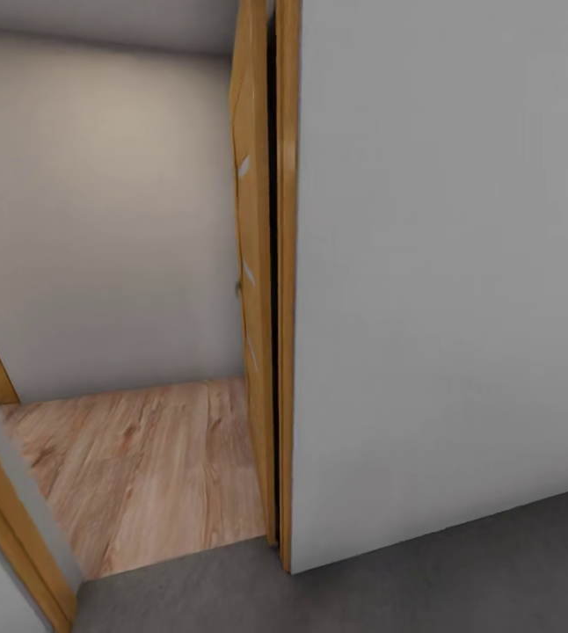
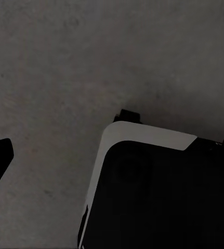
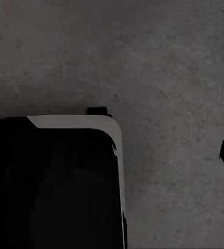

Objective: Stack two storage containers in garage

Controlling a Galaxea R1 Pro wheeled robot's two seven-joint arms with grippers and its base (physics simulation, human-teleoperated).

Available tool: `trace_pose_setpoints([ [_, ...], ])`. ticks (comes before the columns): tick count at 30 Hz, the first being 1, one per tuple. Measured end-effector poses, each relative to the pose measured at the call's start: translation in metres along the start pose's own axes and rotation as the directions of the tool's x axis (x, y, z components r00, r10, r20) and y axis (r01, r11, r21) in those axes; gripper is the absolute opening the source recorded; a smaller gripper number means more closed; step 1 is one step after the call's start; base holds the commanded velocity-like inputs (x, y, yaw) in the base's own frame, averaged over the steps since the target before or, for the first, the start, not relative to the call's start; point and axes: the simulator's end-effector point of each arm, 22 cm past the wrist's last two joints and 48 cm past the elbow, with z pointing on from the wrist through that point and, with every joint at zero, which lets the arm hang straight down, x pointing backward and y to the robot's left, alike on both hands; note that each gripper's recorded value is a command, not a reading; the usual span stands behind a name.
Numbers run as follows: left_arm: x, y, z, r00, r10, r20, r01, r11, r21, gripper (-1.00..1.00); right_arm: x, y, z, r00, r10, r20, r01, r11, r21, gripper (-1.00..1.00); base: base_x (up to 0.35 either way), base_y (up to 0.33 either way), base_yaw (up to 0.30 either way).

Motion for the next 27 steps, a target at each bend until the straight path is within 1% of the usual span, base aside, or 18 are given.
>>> trace_pose_setpoints([
  [3,-0.0001,0.0001,0.0001,1.000,0.000,0.001,0.000,1.000,0.000,1.00,0.0002,-0.0004,0.0001,1.000,-0.002,-0.001,0.002,1.000,0.001,1.00,0.246,-0.138,0.181],
  [6,-0.0004,0.0004,0.0002,1.000,0.000,0.001,0.000,1.000,0.000,1.00,0.0002,-0.0005,0.0002,1.000,-0.002,-0.002,0.002,1.000,0.002,1.00,0.103,-0.057,0.241],
  [27,-0.0010,0.0029,0.0004,1.000,-0.001,0.002,0.001,1.000,-0.005,1.00,0.0002,-0.0004,0.0002,1.000,-0.003,-0.002,0.003,1.000,0.001,1.00,0.007,-0.004,0.271],
])
